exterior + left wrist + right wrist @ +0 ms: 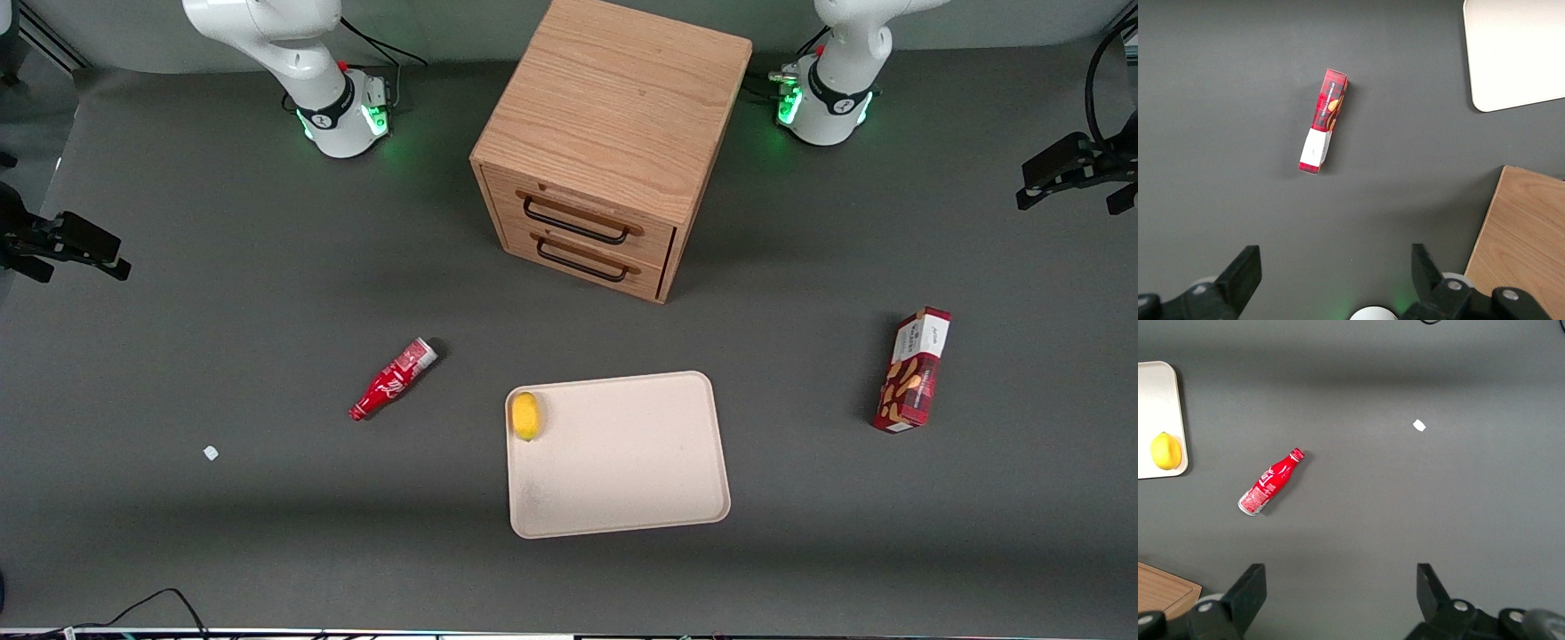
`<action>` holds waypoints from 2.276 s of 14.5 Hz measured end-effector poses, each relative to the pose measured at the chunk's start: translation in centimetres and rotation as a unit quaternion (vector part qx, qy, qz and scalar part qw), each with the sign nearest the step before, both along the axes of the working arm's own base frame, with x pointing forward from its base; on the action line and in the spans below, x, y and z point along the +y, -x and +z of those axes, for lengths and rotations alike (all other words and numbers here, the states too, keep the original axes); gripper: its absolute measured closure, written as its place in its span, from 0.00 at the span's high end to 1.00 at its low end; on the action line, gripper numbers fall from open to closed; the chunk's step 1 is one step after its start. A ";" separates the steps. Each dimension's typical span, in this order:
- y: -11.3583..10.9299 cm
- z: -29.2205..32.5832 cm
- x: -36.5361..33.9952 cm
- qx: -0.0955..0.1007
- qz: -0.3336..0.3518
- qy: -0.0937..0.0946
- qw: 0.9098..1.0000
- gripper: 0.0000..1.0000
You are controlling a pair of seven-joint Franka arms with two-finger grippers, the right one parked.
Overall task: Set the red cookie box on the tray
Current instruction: 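Move the left gripper down over the red plaid shortbread box, then close the left gripper on the end of the shortbread box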
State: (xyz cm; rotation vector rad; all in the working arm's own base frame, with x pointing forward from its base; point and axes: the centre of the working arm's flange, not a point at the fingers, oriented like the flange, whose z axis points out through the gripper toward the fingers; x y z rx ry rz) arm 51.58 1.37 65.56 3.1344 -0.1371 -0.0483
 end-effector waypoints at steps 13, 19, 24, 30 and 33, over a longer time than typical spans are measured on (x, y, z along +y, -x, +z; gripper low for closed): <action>-4.9 -10.5 1.3 0.016 -0.044 -0.005 0.999 1.00; -6.3 -22.8 1.8 -0.004 -0.091 -0.028 0.995 1.00; -5.9 -30.8 1.6 -0.038 -0.117 -0.034 0.992 1.00; -5.6 -39.4 4.5 -0.074 -0.137 -0.029 0.987 1.00; -5.4 -42.0 4.8 -0.072 -0.138 -0.024 0.987 1.00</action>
